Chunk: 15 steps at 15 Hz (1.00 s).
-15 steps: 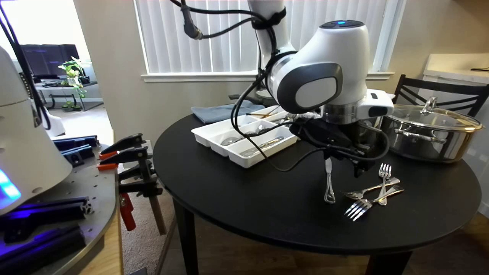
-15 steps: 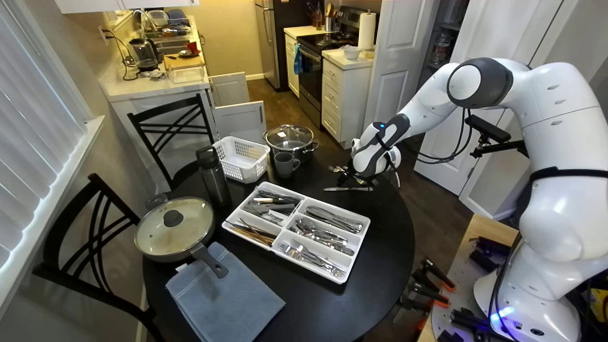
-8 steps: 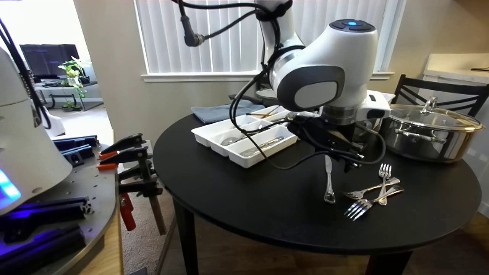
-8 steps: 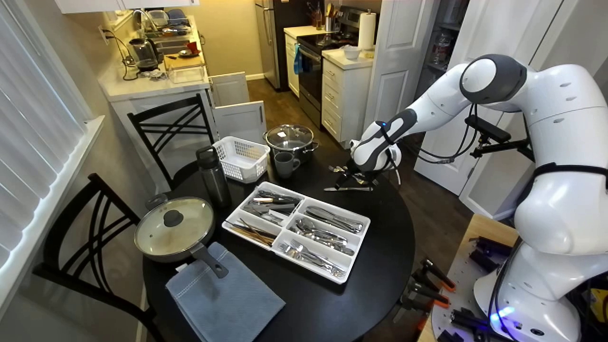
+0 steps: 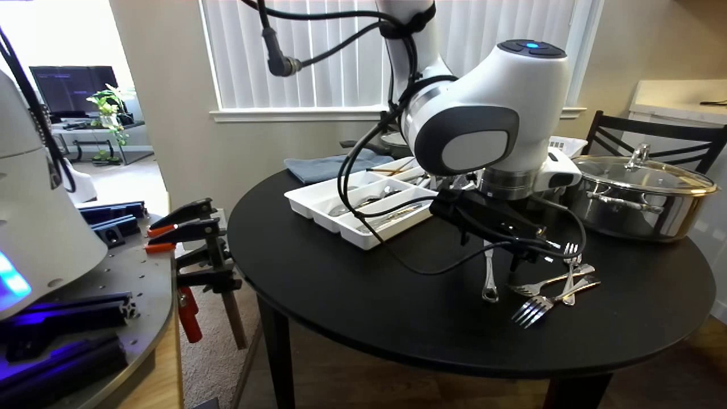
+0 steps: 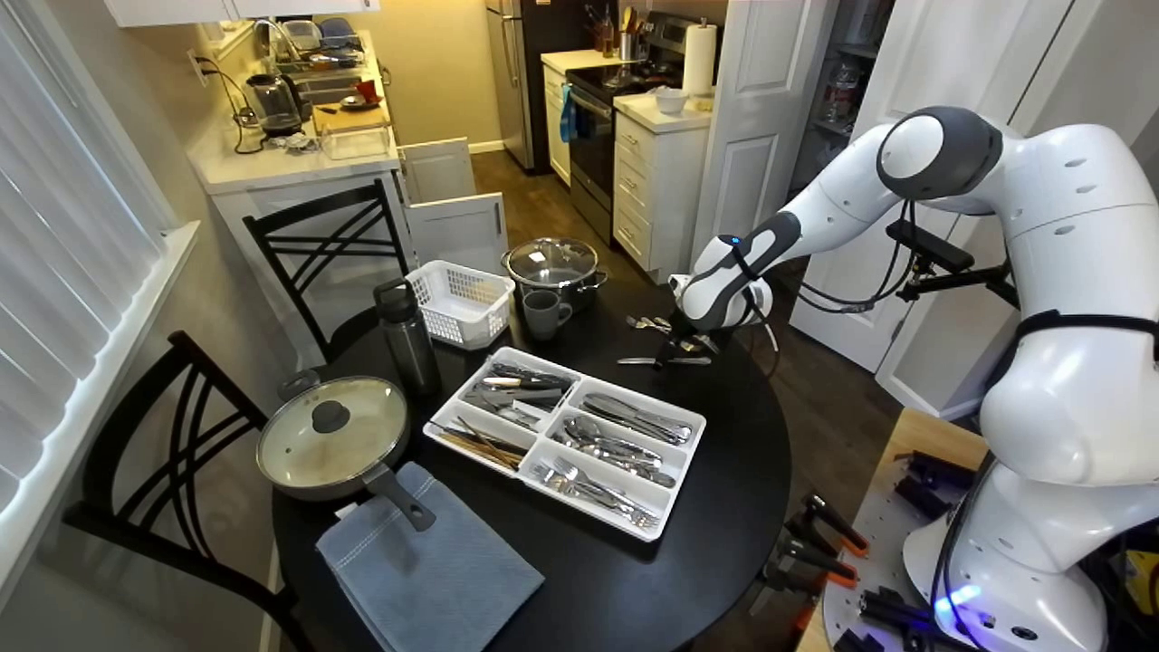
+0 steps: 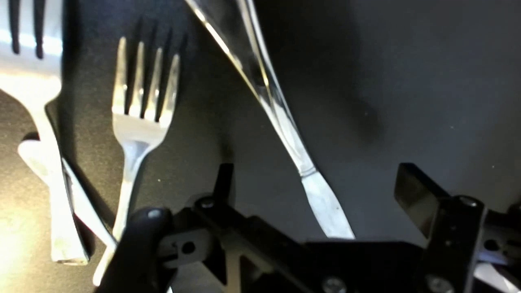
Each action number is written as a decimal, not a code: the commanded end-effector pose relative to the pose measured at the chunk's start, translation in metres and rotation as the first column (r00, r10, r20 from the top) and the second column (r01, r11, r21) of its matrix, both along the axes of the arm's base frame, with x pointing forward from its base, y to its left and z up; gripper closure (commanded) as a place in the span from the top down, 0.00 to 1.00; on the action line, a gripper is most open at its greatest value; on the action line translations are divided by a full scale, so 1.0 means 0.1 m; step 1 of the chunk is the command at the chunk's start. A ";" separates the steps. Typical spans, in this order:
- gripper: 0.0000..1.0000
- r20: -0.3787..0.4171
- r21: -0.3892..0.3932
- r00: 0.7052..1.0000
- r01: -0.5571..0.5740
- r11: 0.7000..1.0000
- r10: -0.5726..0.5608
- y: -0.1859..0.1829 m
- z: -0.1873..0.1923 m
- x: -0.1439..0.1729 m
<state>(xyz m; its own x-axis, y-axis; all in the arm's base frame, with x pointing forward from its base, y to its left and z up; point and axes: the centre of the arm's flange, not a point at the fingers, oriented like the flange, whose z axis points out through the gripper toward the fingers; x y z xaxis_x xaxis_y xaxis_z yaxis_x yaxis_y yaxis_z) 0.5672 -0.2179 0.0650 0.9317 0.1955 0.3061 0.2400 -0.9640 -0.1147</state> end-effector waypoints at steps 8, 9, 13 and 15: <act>1.00 -0.031 -0.155 0.984 -0.178 0.972 0.175 0.16 0.04 -0.05; 1.00 -0.034 -0.146 0.983 -0.182 0.972 0.179 0.16 0.03 -0.06; 1.00 -0.039 -0.140 0.980 -0.199 0.970 0.195 0.15 0.02 -0.10; 0.73 -0.041 -0.129 0.979 -0.204 0.970 0.201 0.15 0.03 -0.09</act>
